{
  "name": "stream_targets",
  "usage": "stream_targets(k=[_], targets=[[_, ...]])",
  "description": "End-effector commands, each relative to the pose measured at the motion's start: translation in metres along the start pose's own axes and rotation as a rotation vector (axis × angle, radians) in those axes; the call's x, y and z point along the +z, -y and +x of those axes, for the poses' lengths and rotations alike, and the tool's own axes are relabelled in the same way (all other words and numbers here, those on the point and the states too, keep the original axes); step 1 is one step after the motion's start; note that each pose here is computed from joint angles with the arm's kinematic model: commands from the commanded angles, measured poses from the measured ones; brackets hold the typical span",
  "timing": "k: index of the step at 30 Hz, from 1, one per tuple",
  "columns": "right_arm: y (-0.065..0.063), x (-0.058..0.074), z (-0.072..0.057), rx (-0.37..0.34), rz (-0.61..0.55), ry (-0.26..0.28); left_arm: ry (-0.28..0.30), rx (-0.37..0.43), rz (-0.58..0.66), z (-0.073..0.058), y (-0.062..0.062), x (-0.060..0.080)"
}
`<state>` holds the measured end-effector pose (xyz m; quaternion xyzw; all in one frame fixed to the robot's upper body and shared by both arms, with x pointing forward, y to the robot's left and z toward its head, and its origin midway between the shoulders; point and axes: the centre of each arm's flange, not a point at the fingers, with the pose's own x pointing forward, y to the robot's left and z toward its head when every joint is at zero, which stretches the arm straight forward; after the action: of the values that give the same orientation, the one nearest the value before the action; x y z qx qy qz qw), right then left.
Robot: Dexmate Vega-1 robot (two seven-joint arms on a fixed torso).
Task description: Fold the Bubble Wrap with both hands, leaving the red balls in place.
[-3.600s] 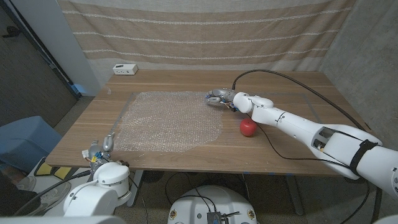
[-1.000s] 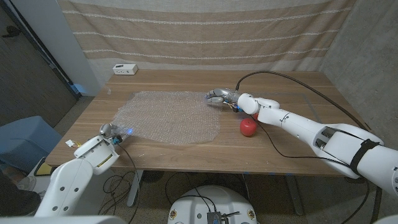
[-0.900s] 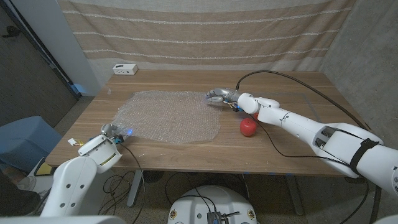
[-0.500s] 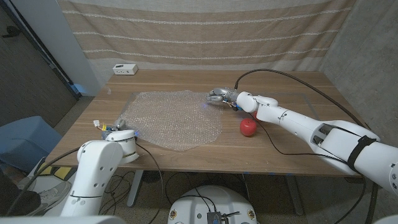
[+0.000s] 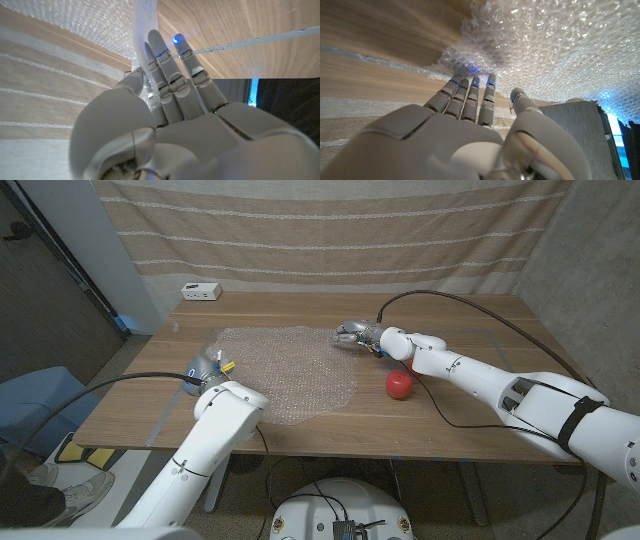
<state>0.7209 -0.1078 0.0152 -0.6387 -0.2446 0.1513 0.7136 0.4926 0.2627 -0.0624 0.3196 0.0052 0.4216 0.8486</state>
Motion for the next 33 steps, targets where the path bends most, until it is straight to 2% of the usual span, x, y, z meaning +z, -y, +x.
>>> stream_targets(k=[1, 7, 15, 22, 25, 33], targets=[[0.001, -0.005, 0.000, -0.006, 0.000, -0.011, 0.430, 0.586, 0.324, -0.032, -0.036, 0.053], [0.001, -0.005, -0.002, -0.010, -0.005, -0.014, 0.583, 0.603, 0.307, -0.039, -0.033, 0.057], [0.003, -0.005, -0.007, -0.020, -0.012, -0.020, 0.713, 0.622, 0.182, -0.048, -0.037, 0.064], [0.002, -0.005, -0.012, -0.030, -0.006, -0.023, 0.844, 0.563, 0.164, -0.055, -0.040, 0.076], [0.002, -0.005, -0.014, -0.032, -0.003, -0.026, 0.926, 0.521, 0.182, -0.057, -0.039, 0.081], [0.000, -0.004, -0.020, -0.040, 0.003, -0.032, 1.071, 0.499, 0.239, -0.063, -0.034, 0.096]])
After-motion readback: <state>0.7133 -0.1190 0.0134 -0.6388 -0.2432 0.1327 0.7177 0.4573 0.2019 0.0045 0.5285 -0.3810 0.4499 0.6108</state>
